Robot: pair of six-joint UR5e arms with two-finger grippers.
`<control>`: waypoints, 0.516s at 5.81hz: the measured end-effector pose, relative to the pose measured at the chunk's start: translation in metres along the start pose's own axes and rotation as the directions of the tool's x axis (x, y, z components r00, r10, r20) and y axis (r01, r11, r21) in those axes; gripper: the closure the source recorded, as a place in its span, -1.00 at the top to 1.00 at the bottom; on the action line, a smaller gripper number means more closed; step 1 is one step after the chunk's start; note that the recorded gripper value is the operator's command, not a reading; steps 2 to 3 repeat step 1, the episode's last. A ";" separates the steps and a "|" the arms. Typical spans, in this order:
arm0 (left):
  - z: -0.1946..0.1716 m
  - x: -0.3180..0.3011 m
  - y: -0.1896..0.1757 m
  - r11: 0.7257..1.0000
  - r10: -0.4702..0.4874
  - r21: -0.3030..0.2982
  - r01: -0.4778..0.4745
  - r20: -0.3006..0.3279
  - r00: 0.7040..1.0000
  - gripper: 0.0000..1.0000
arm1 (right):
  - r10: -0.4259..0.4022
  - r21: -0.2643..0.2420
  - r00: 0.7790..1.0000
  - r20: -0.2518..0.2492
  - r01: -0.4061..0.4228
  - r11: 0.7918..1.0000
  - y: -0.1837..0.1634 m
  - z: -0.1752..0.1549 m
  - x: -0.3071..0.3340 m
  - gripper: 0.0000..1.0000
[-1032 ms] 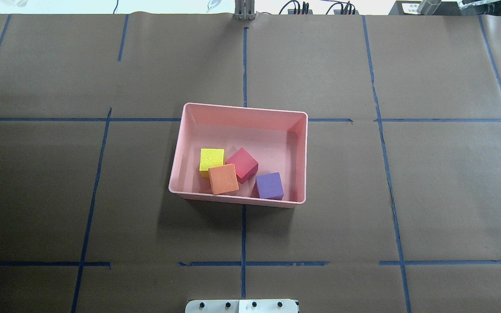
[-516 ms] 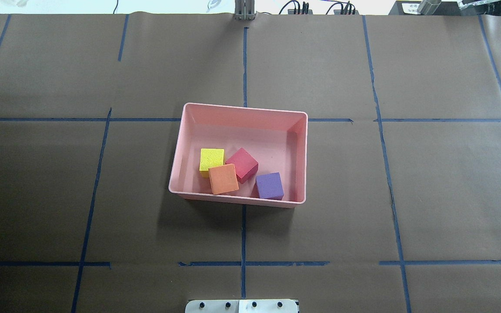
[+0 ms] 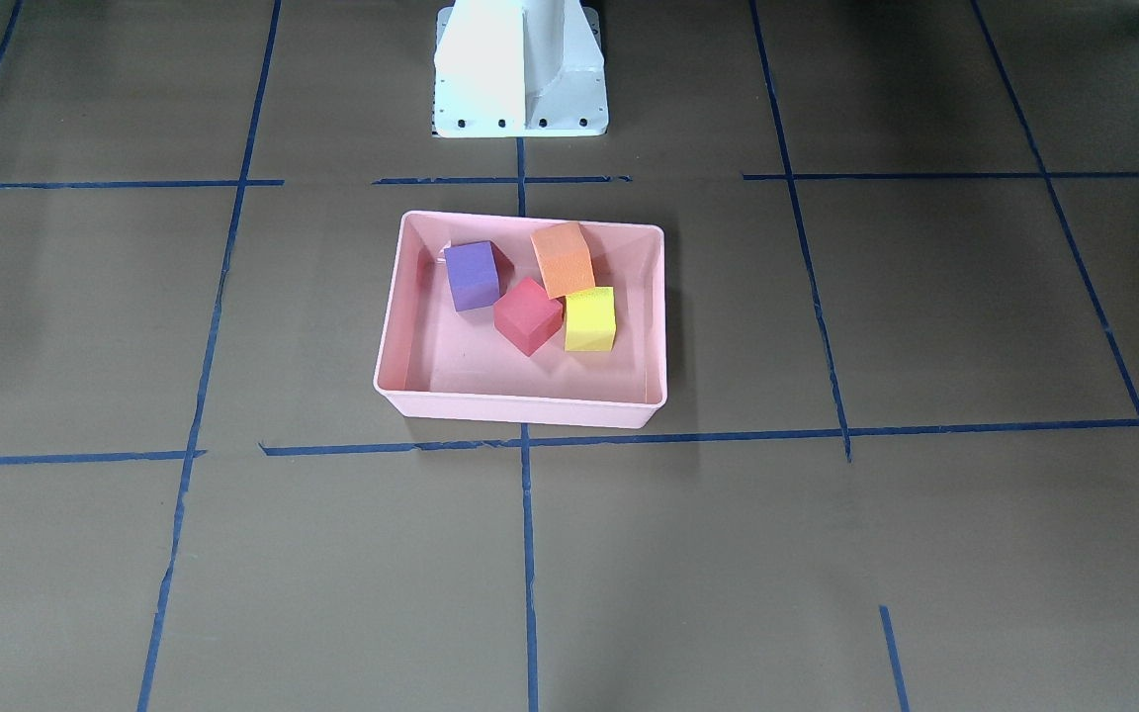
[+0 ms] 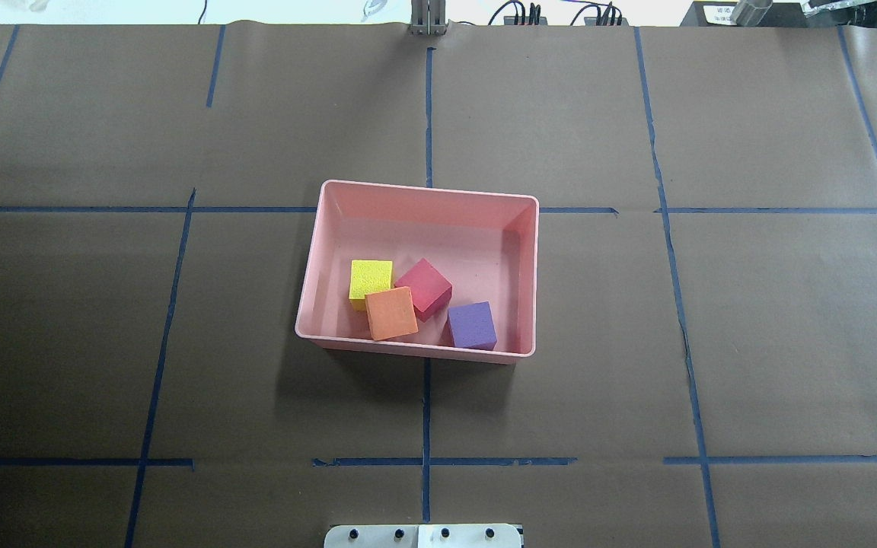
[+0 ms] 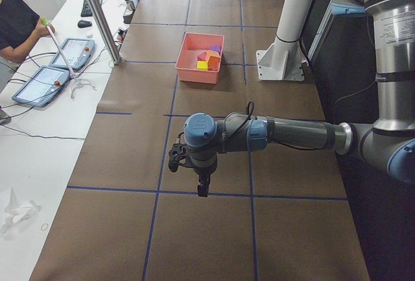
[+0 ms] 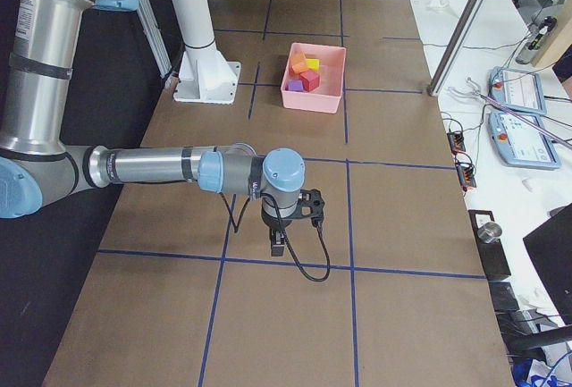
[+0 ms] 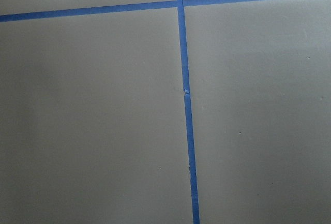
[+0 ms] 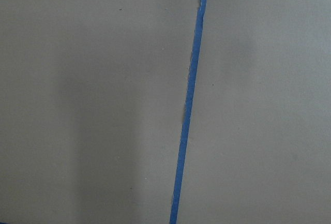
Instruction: Place blocks into pink bin with both arms
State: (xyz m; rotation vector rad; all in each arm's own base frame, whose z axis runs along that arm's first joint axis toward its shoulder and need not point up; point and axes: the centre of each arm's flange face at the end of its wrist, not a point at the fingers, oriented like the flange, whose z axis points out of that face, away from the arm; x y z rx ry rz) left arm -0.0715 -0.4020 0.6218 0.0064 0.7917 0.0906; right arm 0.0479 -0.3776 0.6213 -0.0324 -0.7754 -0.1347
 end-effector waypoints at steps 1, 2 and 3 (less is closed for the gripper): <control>-0.001 0.002 0.000 1.000 0.003 0.002 -0.003 0.001 1.000 1.00 | 0.005 0.000 1.000 0.001 -0.005 1.000 0.000 0.000 0.000 1.00; -0.001 0.002 0.000 1.000 0.003 0.002 -0.003 0.001 1.000 1.00 | 0.005 0.000 1.000 0.001 -0.005 1.000 0.000 0.000 0.000 1.00; -0.001 0.002 0.000 1.000 0.003 0.002 -0.003 0.001 1.000 1.00 | 0.005 0.000 1.000 0.001 -0.005 1.000 0.000 0.000 0.000 1.00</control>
